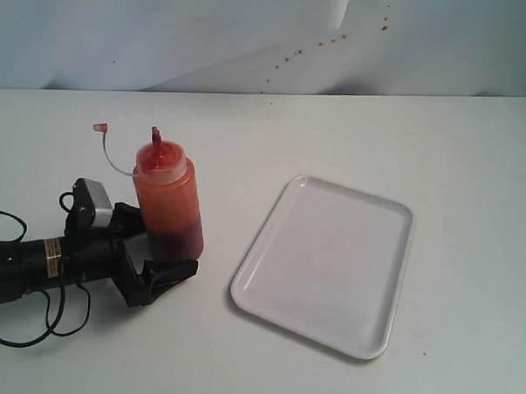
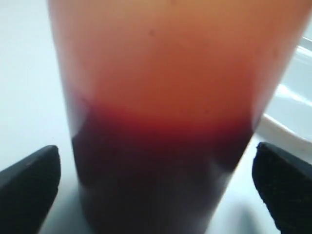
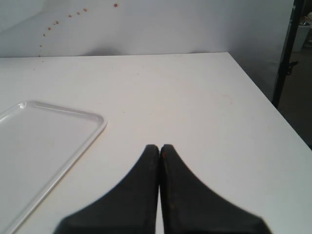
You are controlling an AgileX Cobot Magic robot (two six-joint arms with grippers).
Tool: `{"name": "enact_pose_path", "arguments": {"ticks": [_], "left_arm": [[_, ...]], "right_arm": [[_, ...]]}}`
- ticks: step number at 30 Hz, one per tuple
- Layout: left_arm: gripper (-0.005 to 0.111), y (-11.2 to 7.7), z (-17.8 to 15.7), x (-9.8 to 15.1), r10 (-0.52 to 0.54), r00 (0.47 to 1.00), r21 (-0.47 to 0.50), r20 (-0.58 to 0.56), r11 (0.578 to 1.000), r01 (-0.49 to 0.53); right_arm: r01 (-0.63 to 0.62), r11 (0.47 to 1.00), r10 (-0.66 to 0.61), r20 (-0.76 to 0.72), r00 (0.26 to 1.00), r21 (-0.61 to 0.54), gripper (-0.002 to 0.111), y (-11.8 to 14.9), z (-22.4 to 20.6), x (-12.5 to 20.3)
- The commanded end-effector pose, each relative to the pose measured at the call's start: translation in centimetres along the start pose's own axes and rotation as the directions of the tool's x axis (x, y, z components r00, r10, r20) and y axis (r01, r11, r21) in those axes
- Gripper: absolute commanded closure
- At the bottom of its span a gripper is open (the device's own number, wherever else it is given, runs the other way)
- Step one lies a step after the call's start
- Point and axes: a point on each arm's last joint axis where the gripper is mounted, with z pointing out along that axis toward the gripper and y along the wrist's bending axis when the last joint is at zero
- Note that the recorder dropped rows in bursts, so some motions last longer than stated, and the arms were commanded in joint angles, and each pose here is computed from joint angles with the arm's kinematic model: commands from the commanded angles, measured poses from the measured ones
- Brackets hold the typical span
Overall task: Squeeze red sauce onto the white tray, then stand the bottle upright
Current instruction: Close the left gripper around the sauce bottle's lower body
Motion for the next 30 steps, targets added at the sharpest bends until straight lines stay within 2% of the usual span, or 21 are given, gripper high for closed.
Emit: {"name": "enact_pose_path", "arguments": {"ticks": [1, 4, 12, 30], "left_arm": [[0.003, 0.1, 0.8, -0.6, 0.025, 0.999, 0.013, 0.030, 1.000, -0.025], [0.003, -0.1, 1.5, -1.0, 0.039, 0.999, 0.024, 0.037, 0.999, -0.040], [0.003, 0.2, 2.0, -1.4, 0.020, 0.998, -0.034, 0.059, 0.999, -0.018], [0.003, 0.2, 2.0, -1.4, 0.020, 0.998, -0.034, 0.059, 0.999, -0.018]], "right_arm": [[0.003, 1.000, -0.003, 0.004, 1.000, -0.002, 0.108, 0.0, 0.0, 0.1], [0.003, 1.000, -0.003, 0.004, 1.000, -0.002, 0.108, 0.0, 0.0, 0.1], [0.003, 1.000, -0.003, 0.004, 1.000, -0.002, 0.108, 0.0, 0.0, 0.1], [0.003, 1.000, -0.003, 0.004, 1.000, -0.002, 0.108, 0.0, 0.0, 0.1]]}}
